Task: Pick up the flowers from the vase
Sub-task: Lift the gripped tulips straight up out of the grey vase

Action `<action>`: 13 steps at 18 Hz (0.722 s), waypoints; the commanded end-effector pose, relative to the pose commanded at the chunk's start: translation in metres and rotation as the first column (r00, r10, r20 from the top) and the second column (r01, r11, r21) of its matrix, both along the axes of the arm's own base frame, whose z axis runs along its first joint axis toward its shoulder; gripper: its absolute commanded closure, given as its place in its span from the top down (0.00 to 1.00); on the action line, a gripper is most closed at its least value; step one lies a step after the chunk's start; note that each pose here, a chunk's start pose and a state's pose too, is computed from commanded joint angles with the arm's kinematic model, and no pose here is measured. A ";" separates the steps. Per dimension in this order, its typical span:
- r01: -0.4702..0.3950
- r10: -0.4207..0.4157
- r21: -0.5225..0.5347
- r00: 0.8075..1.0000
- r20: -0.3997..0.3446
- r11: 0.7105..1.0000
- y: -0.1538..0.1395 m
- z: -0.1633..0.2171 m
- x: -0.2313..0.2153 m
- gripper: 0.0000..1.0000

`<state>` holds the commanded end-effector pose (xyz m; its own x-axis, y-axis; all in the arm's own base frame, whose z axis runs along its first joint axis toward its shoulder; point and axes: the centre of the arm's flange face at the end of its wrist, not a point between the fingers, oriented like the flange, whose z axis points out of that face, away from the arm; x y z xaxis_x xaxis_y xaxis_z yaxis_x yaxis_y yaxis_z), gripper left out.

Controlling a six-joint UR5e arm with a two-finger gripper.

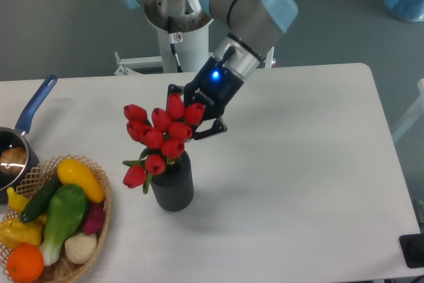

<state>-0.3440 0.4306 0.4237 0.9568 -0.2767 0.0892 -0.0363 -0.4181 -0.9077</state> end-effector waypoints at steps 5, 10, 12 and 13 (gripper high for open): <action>-0.026 0.024 0.058 0.999 0.039 0.998 -0.013 0.021 -0.004 0.24; -0.046 0.039 0.126 0.998 0.054 0.991 -0.029 0.037 -0.014 0.24; -0.050 0.043 0.134 0.997 0.061 0.990 -0.031 0.041 -0.015 0.24; -0.055 0.046 0.132 0.997 0.068 0.990 -0.032 0.043 -0.013 0.24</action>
